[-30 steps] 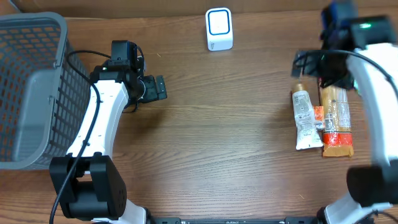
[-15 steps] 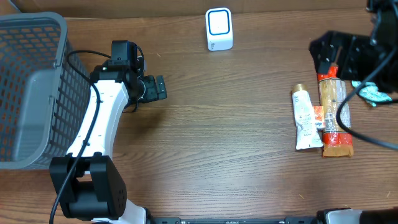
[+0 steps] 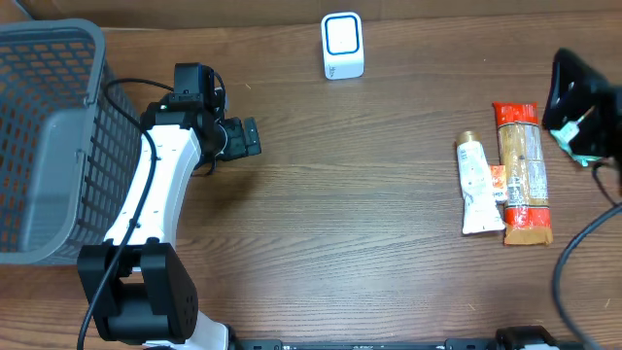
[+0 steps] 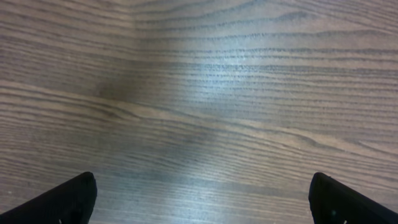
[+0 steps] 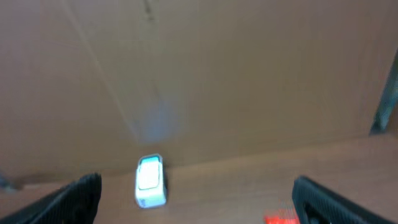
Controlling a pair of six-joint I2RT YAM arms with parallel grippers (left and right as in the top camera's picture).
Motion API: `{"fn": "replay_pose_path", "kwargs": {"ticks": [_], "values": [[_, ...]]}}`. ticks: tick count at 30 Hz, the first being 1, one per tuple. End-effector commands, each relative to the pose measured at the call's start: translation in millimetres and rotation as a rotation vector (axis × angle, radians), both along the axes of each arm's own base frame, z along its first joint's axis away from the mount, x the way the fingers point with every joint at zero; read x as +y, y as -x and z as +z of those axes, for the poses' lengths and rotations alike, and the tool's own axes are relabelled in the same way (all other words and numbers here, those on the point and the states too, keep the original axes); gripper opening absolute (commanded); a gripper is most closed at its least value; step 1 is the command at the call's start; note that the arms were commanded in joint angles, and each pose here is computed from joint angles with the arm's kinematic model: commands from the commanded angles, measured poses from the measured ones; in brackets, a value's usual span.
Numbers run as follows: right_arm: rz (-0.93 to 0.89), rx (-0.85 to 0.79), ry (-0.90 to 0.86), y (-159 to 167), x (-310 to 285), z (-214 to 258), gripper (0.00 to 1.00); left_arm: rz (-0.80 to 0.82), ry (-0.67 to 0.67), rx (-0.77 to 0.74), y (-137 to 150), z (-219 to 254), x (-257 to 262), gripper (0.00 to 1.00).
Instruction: Scan the item barcode
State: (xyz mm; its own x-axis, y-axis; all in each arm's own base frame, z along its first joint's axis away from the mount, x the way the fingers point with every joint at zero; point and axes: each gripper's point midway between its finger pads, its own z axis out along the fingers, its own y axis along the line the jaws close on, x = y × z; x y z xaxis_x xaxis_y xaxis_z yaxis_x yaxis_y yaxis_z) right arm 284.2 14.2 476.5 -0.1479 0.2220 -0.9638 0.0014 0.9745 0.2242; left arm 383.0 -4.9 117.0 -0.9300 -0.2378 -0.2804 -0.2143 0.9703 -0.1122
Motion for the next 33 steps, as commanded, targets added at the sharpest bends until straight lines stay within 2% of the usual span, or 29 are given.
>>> {"fn": "replay_pose_path", "kwargs": {"ticks": [1,8,12,17,22,25,33], "values": [[-0.042,-0.017,0.041,3,-12,-60,1.00,-0.019,-0.011,-0.020,-3,7,0,1.00],[-0.053,-0.266,0.027,26,-17,-165,1.00,-0.019,-0.011,-0.020,-3,7,0,1.00],[-0.040,-0.328,0.022,36,-15,-219,1.00,-0.019,-0.011,-0.020,-3,7,0,1.00],[-0.032,-0.299,0.023,39,-13,-263,1.00,-0.019,-0.011,-0.020,-3,7,0,1.00],[0.007,-0.134,0.024,38,-6,-304,1.00,-0.019,-0.012,-0.020,-3,7,0,1.00],[0.058,-0.122,0.021,38,4,-307,1.00,-0.019,-0.011,-0.020,-3,7,0,1.00],[0.055,-0.122,0.021,38,3,-307,1.00,-0.019,-0.011,-0.020,-3,7,0,1.00]]}}
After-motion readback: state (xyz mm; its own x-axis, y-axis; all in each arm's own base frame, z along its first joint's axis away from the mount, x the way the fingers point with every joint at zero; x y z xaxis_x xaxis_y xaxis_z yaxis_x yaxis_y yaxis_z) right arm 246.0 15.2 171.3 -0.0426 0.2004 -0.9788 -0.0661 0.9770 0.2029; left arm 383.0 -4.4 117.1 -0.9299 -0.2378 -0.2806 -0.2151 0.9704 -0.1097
